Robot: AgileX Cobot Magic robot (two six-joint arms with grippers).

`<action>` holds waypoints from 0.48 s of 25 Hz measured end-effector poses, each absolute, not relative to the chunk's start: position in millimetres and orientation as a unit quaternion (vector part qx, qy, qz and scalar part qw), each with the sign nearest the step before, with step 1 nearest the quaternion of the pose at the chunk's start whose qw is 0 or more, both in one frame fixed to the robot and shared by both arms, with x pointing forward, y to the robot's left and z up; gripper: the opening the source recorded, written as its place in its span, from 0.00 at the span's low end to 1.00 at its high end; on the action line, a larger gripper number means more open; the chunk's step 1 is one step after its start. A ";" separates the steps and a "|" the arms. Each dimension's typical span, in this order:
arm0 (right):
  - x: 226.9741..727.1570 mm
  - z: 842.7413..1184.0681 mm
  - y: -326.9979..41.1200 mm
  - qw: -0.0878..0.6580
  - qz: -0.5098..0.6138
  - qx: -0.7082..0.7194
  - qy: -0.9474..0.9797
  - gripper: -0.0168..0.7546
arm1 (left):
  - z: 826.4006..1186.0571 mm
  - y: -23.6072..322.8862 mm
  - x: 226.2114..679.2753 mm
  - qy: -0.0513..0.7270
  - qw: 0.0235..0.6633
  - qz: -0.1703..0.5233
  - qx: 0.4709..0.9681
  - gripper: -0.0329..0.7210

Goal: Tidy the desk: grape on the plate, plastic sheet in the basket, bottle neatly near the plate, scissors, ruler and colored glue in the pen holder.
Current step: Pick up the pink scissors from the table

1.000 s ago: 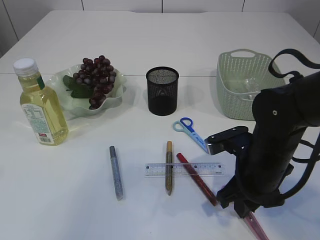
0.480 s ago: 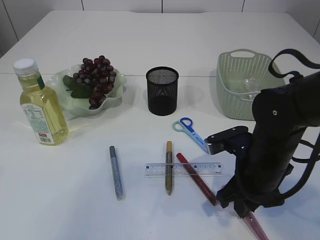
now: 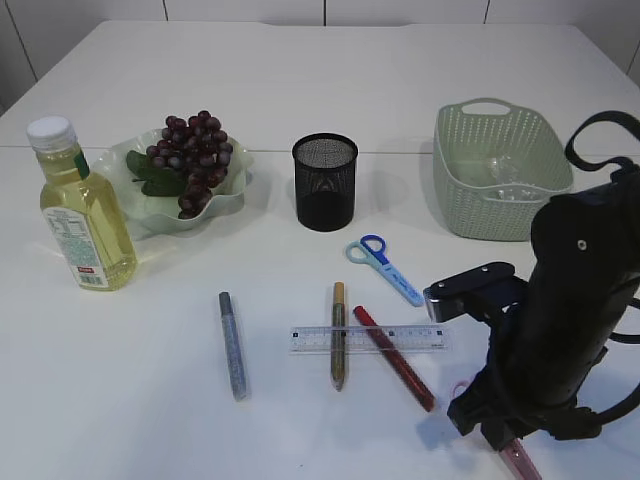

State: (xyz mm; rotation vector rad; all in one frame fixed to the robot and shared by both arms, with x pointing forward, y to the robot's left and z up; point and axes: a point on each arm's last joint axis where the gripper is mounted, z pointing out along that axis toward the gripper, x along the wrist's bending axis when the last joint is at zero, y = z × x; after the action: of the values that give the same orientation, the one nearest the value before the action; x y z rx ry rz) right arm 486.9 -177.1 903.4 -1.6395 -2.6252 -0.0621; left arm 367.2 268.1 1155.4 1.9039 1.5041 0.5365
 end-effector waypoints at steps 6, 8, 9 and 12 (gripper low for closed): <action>483.2 914.2 -178.3 0.024 -0.022 -0.529 -0.848 0.27 | 1155.4 268.1 367.2 0.573 0.322 0.204 0.725 0.62; 481.5 916.1 -179.0 0.028 -0.017 -0.529 -0.848 0.27 | 1155.4 268.1 367.2 0.573 0.322 0.204 0.725 0.62; 480.2 916.8 -179.4 0.032 -0.013 -0.529 -0.848 0.27 | 1155.4 268.1 367.2 0.573 0.322 0.204 0.725 0.62; 476.6 918.6 -179.8 0.046 -0.003 -0.532 -0.845 0.27 | 1155.4 268.1 367.2 0.573 0.322 0.204 0.725 0.62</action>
State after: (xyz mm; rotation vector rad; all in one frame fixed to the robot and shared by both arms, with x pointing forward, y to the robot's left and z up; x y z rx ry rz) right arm 476.6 -179.8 918.6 -1.6253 -2.5801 -0.0103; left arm 367.2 268.1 1155.4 1.9038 1.5040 0.5366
